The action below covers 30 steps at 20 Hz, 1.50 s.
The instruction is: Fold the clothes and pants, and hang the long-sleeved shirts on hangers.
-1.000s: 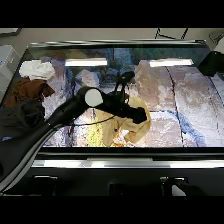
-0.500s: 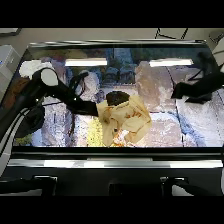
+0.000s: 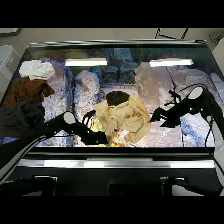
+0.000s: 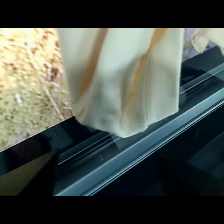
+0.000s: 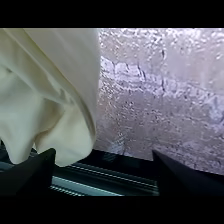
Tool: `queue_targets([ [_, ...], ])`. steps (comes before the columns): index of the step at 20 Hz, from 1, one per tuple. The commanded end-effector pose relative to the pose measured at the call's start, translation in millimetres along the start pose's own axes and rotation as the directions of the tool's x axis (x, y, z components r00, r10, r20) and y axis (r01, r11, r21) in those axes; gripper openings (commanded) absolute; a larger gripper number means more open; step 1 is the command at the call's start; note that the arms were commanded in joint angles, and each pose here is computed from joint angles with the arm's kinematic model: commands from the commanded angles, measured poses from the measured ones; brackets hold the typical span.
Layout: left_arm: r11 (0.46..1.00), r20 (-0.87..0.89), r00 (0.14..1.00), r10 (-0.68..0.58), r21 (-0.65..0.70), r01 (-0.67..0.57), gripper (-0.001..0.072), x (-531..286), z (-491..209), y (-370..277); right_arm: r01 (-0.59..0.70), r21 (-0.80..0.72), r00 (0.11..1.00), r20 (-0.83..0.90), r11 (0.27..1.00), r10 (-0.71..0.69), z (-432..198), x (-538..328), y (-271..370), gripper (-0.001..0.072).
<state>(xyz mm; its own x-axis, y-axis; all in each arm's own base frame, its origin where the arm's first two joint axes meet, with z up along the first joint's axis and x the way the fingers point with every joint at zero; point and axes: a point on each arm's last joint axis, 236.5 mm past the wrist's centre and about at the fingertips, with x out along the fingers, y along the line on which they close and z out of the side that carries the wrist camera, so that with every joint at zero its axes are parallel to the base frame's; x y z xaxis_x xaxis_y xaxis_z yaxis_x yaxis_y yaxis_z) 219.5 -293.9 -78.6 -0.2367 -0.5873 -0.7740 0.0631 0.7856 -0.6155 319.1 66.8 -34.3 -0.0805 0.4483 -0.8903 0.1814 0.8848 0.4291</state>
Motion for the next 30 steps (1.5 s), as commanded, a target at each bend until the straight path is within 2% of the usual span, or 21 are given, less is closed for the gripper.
queue_targets([
  [1, 1.0, 0.06, 0.998, -0.008, -0.016, 0.009, 0.0715, 23.7, 6.1, -3.2, -0.027, 0.025, 0.999, -0.03, 0.999, 0.027, -10.5, 20.1, -3.1, 0.0689],
  [4, 0.998, 0.099, 0.994, -0.039, -0.049, 0.044, 0.0711, 30.7, 15.7, -11.1, -0.06, 0.036, 0.995, -0.076, 0.998, 0.063, -25.8, 34.2, -2.1, 0.0681],
  [5, 0.998, 0.125, 0.991, -0.037, -0.044, 0.043, 0.0603, 31.8, 20.8, -12.6, -0.075, 0.049, 0.993, -0.083, 0.996, 0.079, -28.8, 38.3, -0.5, 0.0681],
  [7, 0.999, 0.184, 0.982, -0.029, -0.036, 0.036, 0.0323, 32.1, 33.3, -13.4, -0.115, 0.075, 0.989, -0.082, 0.991, 0.121, -32.3, 47.5, 5.3, 0.0681],
  [8, 0.999, 0.195, 0.98, -0.029, -0.033, 0.036, 0.01, 31.2, 36.1, -13.9, -0.146, 0.069, 0.985, -0.077, 0.987, 0.151, -33.4, 52.8, 11.6, 0.068],
  [9, 0.999, 0.199, 0.979, -0.031, -0.009, 0.034, 0.0029, 29.5, 37.4, -14.7, -0.159, 0.053, 0.984, -0.078, 0.986, 0.163, -35.7, 59.4, 18.0, 0.0679],
  [12, 0.999, 0.22, 0.975, -0.032, 0.038, 0.024, 0.0028, 19.9, 39.0, -18.9, -0.129, -0.044, 0.99, -0.07, 0.991, 0.126, -40.3, 83.4, 41.9, 0.0677],
  [13, 0.998, 0.232, 0.972, -0.029, 0.06, 0.015, 0.0028, 14.5, 39.2, -21.2, -0.117, -0.083, 0.992, -0.058, 0.99, 0.113, -40.3, 90.5, 51.5, 0.0612],
  [14, 0.996, 0.246, 0.969, -0.027, 0.085, 0.006, 0.0028, 8.0, 39.4, -24.0, -0.107, -0.116, 0.994, -0.046, 0.987, 0.103, -40.5, 96.9, 60.7, 0.0409],
  [15, 0.993, 0.269, 0.963, -0.023, 0.116, -0.009, 0.0028, -1.9, 40.7, -26.8, -0.102, -0.134, 0.995, -0.038, 0.986, 0.097, -41.2, 101.3, 67.6, 0.0126],
  [16, 0.989, 0.301, 0.953, -0.02, 0.147, -0.026, 0.0028, -15.6, 44.2, -29.4, -0.102, -0.135, 0.994, -0.044, 0.986, 0.097, -43.6, 101.5, 72.6, 0.0031],
  [19, 0.963, 0.512, 0.858, -0.038, 0.248, -0.106, 0.0027, -108.9, 78.0, -47.7, -0.058, -0.231, 0.998, 0.016, 0.971, 0.064, -30.9, 59.1, 78.1, 0.003],
  [21, 0.946, 0.706, 0.699, -0.112, 0.292, -0.143, 0.0027, -218.4, 97.6, -79.1, 0.078, -0.344, 0.974, 0.226, 0.936, 0.001, 0.2, -18.8, 84.3, 0.003],
  [22, 0.926, 0.798, 0.582, -0.158, 0.324, -0.193, 0.0027, -286.2, 95.1, -100.5, 0.188, -0.37, 0.917, 0.398, 0.91, -0.027, 19.0, -79.3, 88.9, 0.003],
  [23, 0.905, 0.864, 0.46, -0.202, 0.344, -0.248, 0.0027, -349.2, 82.7, -121.8, 0.293, -0.364, 0.821, 0.569, 0.884, -0.037, 30.6, -145.2, 96.0, 0.0031],
  [25, 0.872, 0.938, 0.203, -0.282, 0.339, -0.354, 0.0028, -464.6, 30.9, -160.5, 0.45, -0.287, 0.501, 0.865, 0.846, 0.026, 21.9, -293.9, 123.8, 0.0032],
  [26, 0.861, 0.947, 0.095, -0.308, 0.32, -0.396, 0.0027, -505.6, 0.8, -173.2, 0.48, -0.251, 0.327, 0.94, 0.841, 0.094, -2.0, -357.9, 141.3, 0.0032],
  [28, 0.855, 0.933, -0.084, -0.35, 0.282, -0.436, 0.0028, -560.4, -59.9, -189.7, 0.449, -0.231, 0.106, 0.973, 0.863, 0.206, -57.2, -427.5, 165.0, 0.0032],
  [30, 0.869, 0.918, -0.18, -0.353, 0.251, -0.426, 0.0028, -580.1, -100.1, -191.2, 0.421, -0.224, 0.045, 0.973, 0.879, 0.226, -94.6, -445.0, 164.5, 0.0032],
])
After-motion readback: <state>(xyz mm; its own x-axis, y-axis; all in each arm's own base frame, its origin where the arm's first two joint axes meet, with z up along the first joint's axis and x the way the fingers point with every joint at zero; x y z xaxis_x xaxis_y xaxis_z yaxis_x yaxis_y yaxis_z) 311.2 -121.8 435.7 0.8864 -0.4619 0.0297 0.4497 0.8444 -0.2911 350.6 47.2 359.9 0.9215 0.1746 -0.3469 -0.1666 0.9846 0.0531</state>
